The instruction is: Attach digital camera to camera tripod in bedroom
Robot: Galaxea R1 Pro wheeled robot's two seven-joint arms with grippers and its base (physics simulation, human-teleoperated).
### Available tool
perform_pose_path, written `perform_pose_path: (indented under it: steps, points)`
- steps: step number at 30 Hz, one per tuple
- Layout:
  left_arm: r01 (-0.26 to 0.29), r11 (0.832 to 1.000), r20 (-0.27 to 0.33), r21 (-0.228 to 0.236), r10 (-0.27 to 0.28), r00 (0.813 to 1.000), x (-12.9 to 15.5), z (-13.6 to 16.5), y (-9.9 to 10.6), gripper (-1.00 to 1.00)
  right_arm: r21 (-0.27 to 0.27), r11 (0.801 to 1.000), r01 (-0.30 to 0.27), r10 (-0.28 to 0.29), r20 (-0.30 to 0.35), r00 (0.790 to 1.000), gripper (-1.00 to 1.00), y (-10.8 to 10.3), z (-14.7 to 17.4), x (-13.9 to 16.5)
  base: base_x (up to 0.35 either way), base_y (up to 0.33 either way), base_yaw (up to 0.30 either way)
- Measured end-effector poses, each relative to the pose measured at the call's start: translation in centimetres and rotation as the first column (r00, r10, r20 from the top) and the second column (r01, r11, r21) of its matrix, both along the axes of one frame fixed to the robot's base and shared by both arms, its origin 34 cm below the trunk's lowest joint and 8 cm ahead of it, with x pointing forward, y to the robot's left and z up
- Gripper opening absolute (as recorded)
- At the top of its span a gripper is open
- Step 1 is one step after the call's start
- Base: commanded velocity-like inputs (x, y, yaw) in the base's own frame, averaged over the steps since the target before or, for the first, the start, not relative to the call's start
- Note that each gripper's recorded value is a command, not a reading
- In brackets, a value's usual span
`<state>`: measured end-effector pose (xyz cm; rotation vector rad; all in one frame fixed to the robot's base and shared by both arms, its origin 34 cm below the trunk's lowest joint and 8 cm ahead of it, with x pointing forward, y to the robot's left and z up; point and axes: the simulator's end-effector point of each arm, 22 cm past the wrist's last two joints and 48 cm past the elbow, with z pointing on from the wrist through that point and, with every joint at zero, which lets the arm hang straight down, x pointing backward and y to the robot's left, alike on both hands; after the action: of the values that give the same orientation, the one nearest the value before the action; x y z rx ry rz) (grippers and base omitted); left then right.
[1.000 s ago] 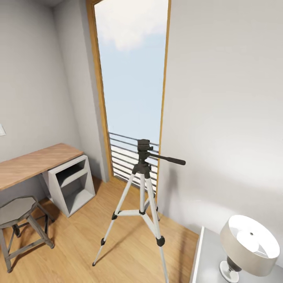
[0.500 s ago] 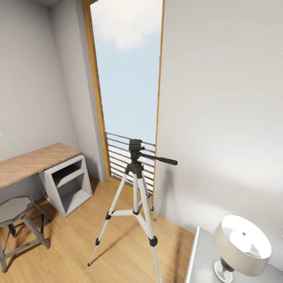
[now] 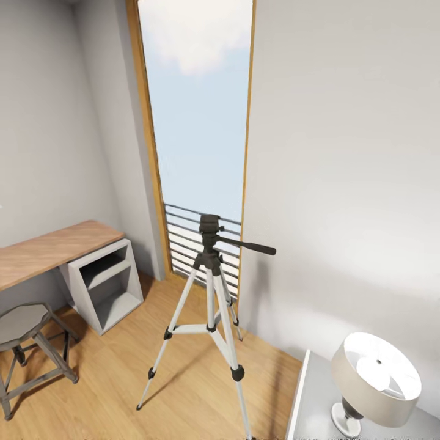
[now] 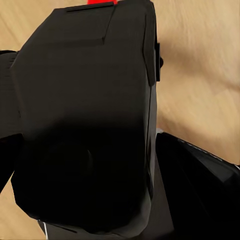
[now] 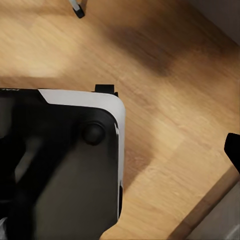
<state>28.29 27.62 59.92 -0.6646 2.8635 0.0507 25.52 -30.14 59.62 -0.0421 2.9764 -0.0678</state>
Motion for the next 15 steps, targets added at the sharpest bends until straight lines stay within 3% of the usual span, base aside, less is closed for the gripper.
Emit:
perform_pose_path:
  steps: [15]
  points:
    - [0.0,1.0,-0.023,0.0,0.0,1.0,-0.89,-0.36,0.01,-1.0,0.0,1.0,-0.001,0.001,-0.022,1.0,1.0,-0.09,-0.29,-0.87,0.0,0.0,0.0]
